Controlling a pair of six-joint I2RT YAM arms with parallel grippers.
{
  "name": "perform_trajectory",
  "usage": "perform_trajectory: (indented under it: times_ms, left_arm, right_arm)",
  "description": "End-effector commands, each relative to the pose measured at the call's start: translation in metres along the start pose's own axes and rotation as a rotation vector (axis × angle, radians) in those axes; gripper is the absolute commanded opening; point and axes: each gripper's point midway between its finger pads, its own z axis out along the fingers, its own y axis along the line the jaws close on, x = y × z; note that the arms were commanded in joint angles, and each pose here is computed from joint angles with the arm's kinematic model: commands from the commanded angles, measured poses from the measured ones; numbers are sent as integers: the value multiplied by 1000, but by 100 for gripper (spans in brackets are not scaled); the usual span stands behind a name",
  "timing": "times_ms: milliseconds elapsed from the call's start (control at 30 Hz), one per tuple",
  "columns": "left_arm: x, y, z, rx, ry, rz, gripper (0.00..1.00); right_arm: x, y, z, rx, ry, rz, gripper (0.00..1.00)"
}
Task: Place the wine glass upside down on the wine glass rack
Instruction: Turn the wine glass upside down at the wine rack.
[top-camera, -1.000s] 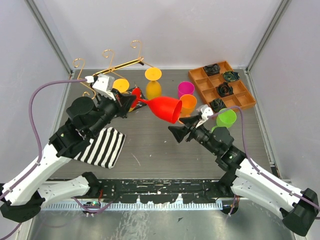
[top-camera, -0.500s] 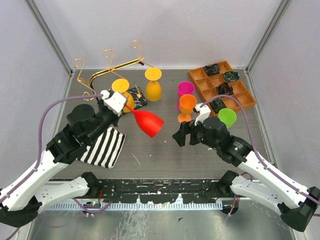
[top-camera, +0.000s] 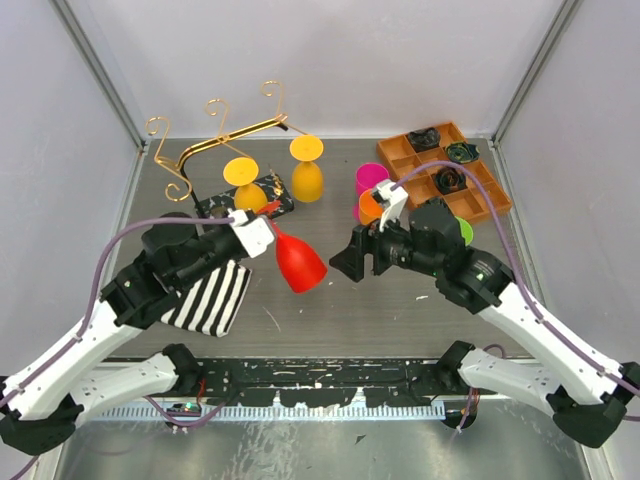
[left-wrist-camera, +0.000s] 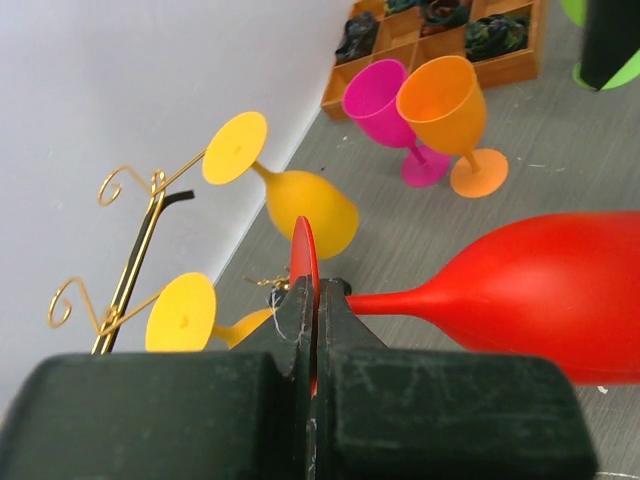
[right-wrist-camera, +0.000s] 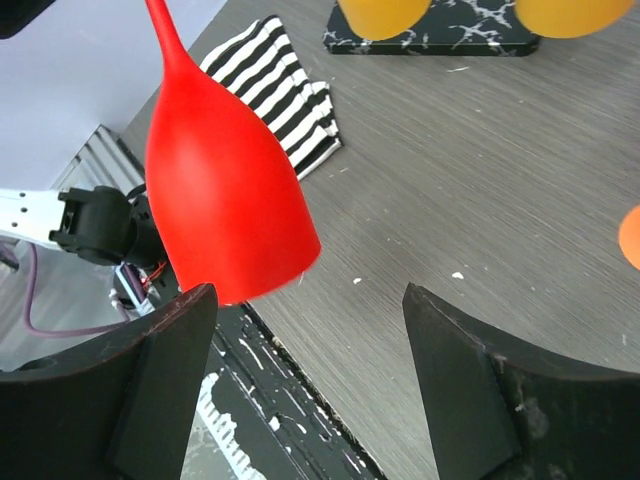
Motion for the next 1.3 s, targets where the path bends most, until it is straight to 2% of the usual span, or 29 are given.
perform_trajectory:
  times_ms: [0, 167, 433, 1133, 1267]
  left_arm:
    - [-23, -14, 8, 84, -109, 51, 0]
    - [-29, -27, 14, 135, -138, 81, 0]
    - [-27, -38, 22, 161, -125, 137, 0]
    - [-33, -39, 32, 150, -129, 193, 0]
    - [-31, -36, 32, 132, -119, 204, 0]
  right_arm:
    - [-26, 28, 12, -141, -49, -70, 79]
    - [-38, 41, 36, -215, -47, -67, 73]
    - [-50, 52, 55, -284, -78, -65, 70]
    - [-25, 46, 85, -333, -43, -34, 45]
    - [-17, 44, 90, -333, -24, -28, 44]
